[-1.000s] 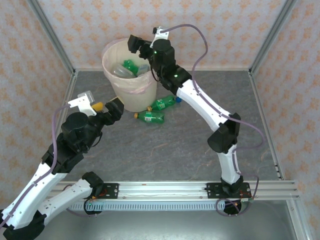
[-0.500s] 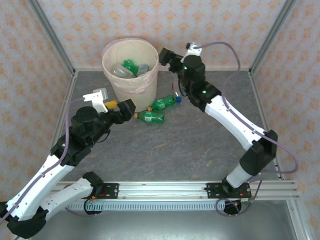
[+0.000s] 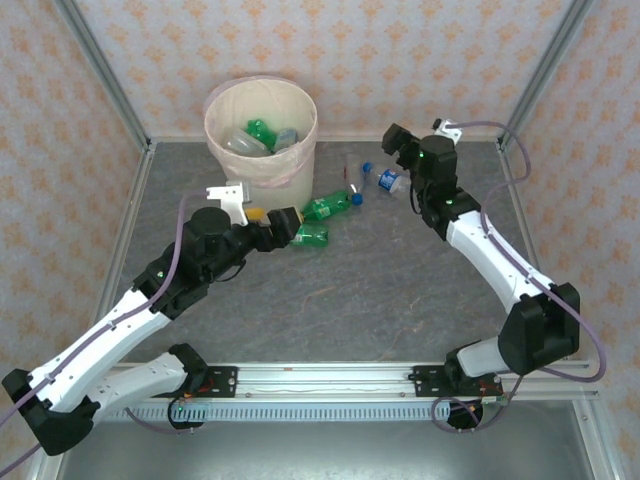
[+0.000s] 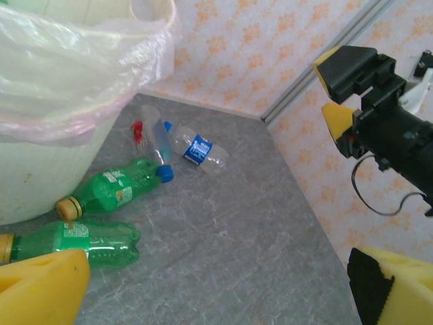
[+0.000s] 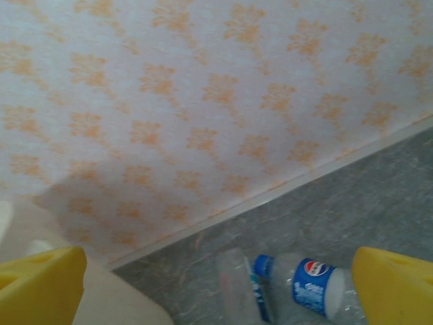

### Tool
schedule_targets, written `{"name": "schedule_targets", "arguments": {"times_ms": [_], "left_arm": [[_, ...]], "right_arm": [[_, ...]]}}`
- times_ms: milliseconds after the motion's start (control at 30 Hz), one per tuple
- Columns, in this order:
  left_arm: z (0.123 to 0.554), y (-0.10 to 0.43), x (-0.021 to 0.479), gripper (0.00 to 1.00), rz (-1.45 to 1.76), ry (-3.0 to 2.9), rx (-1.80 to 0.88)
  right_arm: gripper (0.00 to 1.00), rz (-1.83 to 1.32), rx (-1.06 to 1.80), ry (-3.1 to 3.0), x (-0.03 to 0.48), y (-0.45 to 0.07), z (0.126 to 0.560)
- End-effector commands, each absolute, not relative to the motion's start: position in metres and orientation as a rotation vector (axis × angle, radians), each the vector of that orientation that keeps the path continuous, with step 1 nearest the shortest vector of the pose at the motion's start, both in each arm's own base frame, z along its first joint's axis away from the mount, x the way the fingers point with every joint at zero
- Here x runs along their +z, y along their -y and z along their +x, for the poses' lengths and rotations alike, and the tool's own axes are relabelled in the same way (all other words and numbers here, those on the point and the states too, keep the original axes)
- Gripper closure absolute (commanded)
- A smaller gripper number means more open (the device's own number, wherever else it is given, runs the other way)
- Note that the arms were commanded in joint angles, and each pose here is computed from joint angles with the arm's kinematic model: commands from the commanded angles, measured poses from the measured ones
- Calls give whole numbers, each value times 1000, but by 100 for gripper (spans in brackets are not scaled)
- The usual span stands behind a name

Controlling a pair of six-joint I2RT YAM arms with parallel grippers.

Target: Put the plastic bottles in the bin

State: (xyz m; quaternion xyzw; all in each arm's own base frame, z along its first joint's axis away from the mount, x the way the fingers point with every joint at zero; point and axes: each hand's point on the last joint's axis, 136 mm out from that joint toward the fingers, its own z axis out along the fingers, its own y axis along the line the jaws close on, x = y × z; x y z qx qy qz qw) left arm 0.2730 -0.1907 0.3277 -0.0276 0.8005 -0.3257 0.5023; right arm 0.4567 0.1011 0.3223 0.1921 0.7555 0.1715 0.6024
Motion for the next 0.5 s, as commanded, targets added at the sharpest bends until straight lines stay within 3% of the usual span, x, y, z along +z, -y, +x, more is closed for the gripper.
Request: {"name": "schedule_targets", "arguments": {"times_ms": [0,467], "left_arm": [[275,198,338,1,-61,-1900,-798],[274,208,339,1,-34,-1917,-776]], "right_arm": [[0,402,383,-1805,301,-95,474],[0,333,354,-2110,198,-111,561]]}}
